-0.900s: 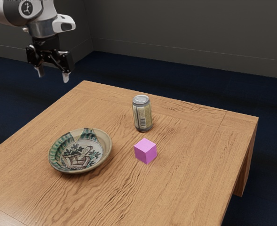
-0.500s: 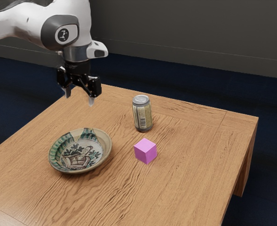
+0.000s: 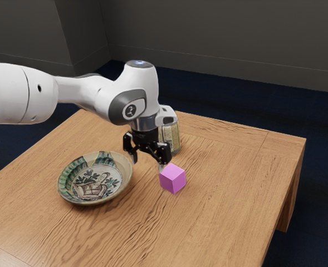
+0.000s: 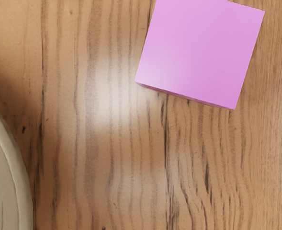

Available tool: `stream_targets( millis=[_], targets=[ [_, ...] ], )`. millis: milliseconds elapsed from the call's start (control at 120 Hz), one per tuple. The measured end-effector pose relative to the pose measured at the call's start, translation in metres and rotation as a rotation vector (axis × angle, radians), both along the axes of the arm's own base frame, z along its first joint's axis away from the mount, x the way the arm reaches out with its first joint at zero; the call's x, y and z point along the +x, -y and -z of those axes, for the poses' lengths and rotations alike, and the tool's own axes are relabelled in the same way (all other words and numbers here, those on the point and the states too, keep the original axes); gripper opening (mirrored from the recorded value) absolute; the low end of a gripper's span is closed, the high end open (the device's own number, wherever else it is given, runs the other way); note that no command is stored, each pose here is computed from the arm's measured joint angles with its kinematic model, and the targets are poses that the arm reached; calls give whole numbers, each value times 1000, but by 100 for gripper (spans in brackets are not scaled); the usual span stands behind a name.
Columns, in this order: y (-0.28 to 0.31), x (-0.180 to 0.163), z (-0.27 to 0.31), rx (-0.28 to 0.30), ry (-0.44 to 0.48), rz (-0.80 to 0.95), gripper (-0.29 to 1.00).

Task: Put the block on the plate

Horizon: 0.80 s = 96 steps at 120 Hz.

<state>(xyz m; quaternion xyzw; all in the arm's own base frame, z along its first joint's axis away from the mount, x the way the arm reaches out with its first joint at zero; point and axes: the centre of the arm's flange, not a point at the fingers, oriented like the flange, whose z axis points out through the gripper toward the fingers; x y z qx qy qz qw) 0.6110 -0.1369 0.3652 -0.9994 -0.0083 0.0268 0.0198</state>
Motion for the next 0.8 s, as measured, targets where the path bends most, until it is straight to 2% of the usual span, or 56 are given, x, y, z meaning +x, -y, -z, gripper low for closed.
stream_targets(
  millis=[375,800],
  targets=[
    [17,45,45,-12,54,41,70],
    [18,54,75,4,49,143,70]
  ],
)
